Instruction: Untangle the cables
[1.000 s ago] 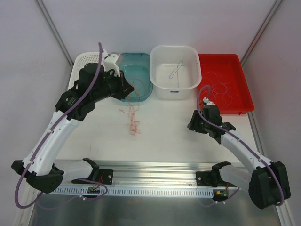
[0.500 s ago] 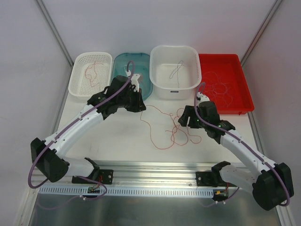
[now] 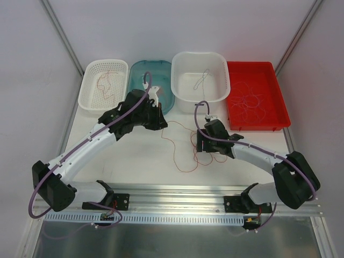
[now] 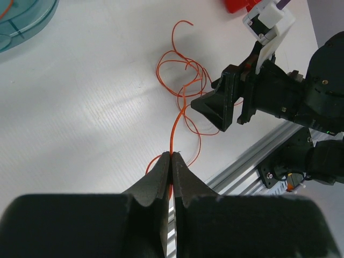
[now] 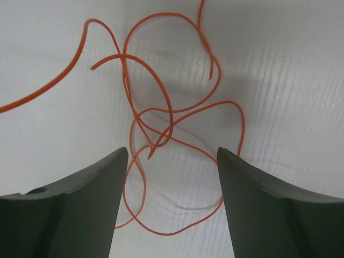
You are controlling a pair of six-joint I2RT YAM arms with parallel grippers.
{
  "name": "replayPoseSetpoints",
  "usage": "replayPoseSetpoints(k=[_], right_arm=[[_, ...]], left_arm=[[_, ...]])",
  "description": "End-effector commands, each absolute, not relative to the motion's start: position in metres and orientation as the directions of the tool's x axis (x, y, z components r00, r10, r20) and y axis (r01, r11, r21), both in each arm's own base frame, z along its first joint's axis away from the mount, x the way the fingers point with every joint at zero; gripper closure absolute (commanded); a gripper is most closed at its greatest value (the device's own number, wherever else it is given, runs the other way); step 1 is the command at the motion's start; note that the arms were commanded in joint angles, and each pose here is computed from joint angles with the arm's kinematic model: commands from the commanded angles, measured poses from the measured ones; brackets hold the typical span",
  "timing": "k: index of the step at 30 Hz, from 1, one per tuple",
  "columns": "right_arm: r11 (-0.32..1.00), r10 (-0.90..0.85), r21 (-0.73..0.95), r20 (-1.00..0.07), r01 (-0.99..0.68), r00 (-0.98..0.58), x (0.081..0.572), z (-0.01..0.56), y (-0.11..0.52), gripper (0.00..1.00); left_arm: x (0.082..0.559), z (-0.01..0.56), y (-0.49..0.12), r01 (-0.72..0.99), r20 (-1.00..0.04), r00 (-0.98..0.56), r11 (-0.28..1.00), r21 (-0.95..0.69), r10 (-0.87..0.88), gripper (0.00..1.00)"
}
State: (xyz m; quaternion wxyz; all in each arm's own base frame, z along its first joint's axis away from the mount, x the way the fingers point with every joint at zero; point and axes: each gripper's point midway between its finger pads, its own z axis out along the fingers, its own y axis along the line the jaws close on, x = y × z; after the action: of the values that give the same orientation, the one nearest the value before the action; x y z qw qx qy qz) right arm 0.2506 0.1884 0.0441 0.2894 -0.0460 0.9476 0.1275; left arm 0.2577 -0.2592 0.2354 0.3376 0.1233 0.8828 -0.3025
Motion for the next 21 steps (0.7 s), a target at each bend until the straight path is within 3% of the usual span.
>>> replayPoseSetpoints(k=[1,7,10,16,21], right_arm=[[0.964,0.045,0.229,-0.650,-0.138,-0.759,0.276,0.070,0.203,0.29],[0.972,0.036,0.197,-0.659,-0.126,-0.751,0.283,0.063,0.207,0.38],[0.977,0.037,0.182,-0.656,-0.111,-0.754,0.284,0.057,0.204,0.51],[0.990,0.033,0.126,-0.654,-0.066,-0.755,0.278,0.047,0.185,0.67],[0.998,0.047,0.054,-0.661,0.015,-0.749,0.272,0.045,0.148,0.92]], left_arm=[[0.257,0.240,-0.260,0.417,-0.683,-0.730,0.781,-0.464,-0.015,1.00],[0.255,0.238,-0.257,0.411,-0.683,-0.731,0.786,-0.462,-0.019,1.00],[0.257,0.244,-0.249,0.406,-0.711,-0.703,0.803,-0.437,-0.031,1.00],[0.269,0.261,-0.214,0.351,-0.786,-0.616,0.874,-0.335,-0.053,1.00],[0.285,0.261,-0.153,0.184,-0.782,-0.610,0.937,-0.296,-0.127,1.00]])
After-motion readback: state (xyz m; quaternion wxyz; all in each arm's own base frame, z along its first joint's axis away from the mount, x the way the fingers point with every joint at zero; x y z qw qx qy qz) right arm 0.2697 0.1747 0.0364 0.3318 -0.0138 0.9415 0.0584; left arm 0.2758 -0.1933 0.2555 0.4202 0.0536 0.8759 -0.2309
